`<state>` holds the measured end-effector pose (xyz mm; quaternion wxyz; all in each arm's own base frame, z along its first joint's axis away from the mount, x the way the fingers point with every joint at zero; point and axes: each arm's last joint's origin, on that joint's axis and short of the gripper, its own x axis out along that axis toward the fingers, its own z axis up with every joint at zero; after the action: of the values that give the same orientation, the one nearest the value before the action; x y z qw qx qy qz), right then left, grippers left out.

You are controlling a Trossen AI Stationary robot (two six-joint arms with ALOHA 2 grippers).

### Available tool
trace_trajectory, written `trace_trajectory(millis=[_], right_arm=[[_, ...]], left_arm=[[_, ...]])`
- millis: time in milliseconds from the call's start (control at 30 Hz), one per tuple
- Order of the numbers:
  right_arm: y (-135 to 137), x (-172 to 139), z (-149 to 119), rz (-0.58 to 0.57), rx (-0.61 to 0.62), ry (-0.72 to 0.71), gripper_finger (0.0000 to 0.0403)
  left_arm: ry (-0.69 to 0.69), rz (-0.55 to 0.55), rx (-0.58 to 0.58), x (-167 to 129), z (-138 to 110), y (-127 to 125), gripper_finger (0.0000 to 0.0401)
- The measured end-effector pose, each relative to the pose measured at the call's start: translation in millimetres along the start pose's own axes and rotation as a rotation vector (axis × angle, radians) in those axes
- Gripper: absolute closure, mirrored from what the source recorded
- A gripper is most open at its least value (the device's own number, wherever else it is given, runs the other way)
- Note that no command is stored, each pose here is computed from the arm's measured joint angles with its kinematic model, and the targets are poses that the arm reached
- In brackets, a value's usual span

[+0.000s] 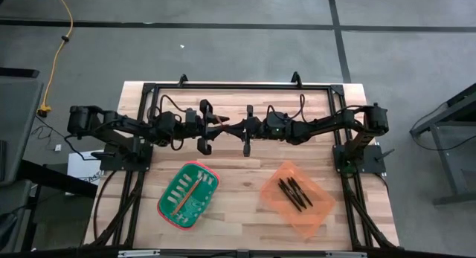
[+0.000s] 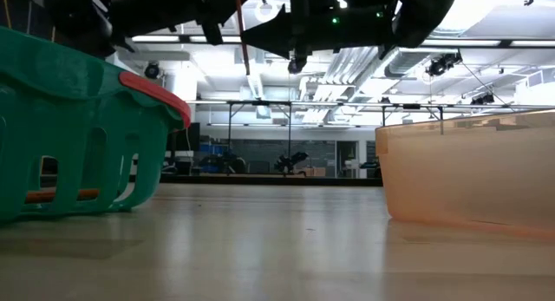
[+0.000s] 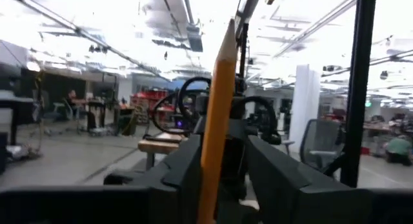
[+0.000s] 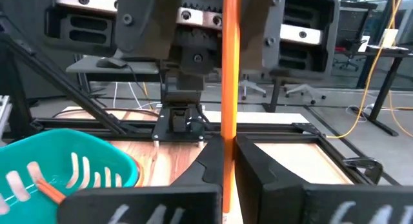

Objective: Sort pens & pencils
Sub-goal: Put the yellow pencil into the green bin

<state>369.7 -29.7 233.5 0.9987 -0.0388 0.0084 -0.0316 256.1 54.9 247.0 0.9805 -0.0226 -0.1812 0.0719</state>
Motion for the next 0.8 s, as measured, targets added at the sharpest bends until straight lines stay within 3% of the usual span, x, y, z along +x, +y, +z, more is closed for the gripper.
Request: trace_trajectory(millis=[267, 600, 800], right_arm=[[0.8, 0.0, 0.0, 0.010, 0.015, 0.000, 0.0402], [0.5, 0.0, -0.4, 0.006, 0.018, 0.004, 0.0401], [0.2, 0.0, -2.0, 0.005, 0.036, 0.020, 0.0364]], left_arm=[[-0.003, 0.051, 0.036, 0.2, -0.3, -3.8, 0.0390], [0.000, 0.052, 0.027, 0.2, -0.6, -3.7, 0.0394], [0.015, 0.050, 0.014, 0.1, -2.1, -3.7, 0.0396]])
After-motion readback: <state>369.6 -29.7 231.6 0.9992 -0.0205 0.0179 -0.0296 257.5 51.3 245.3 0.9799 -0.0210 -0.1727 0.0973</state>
